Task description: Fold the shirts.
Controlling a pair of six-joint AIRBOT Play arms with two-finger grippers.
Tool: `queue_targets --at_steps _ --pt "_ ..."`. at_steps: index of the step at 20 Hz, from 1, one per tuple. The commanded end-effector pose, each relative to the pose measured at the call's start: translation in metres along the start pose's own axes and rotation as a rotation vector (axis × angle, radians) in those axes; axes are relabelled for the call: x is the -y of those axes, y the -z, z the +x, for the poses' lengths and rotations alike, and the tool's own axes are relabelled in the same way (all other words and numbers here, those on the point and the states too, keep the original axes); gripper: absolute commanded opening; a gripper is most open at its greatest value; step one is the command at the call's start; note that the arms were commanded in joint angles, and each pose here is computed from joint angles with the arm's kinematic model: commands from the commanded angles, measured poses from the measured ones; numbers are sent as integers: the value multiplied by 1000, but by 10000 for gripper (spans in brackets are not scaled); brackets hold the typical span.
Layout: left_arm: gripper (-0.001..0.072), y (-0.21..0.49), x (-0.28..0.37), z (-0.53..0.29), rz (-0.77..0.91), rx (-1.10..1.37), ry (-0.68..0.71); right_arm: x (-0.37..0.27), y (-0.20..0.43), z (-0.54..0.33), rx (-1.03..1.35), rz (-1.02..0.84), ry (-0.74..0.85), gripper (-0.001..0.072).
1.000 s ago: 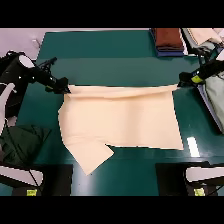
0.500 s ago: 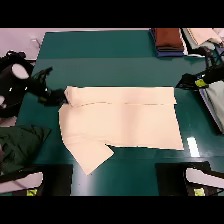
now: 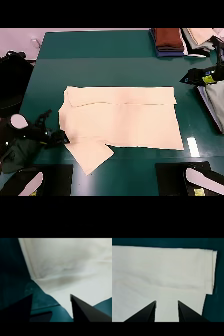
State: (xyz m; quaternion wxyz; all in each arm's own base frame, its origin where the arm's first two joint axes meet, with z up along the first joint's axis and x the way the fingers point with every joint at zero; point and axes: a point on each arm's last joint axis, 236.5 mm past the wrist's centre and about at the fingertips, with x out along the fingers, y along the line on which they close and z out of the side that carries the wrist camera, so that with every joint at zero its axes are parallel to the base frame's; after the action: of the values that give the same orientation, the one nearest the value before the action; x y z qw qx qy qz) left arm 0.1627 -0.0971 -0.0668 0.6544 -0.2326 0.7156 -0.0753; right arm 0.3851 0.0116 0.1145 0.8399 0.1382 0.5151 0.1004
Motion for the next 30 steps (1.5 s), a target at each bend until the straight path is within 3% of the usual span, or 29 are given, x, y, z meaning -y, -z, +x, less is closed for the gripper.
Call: queue_targets --at_steps 1,5,6,7,9,12,14,16,18,20,21,26,30 --pt "547 8 6 21 -70 26 85 -2 1 -2 2 -3 -3 325" --pt "546 -4 13 24 -95 79 129 -2 3 -2 -9 -3 -4 325" --pt "493 -6 15 24 -99 86 139 -3 5 -2 -16 -3 -5 325" --pt "294 -8 20 22 -83 95 156 -3 7 -2 -27 -3 -6 325" --pt "32 -12 30 17 -42 110 189 5 18 -5 -71 3 3 325" --pt "25 -16 40 4 26 118 201 31 62 -5 -196 73 21 324" --pt "25 -20 47 -5 68 127 206 71 121 1 -328 152 121 328" --pt "25 -26 52 -13 98 151 210 100 191 9 -465 258 180 510" --pt "25 -31 54 -16 103 169 211 104 252 22 -574 397 141 506" --pt "25 -33 54 -16 105 180 210 98 295 34 -659 493 97 428" --pt "25 -34 54 -16 105 185 210 95 309 40 -690 513 86 428" --pt "25 -36 54 -17 105 191 209 71 311 66 -666 572 -46 421" --pt "23 -18 49 -13 139 117 192 71 291 55 -603 479 -56 20"
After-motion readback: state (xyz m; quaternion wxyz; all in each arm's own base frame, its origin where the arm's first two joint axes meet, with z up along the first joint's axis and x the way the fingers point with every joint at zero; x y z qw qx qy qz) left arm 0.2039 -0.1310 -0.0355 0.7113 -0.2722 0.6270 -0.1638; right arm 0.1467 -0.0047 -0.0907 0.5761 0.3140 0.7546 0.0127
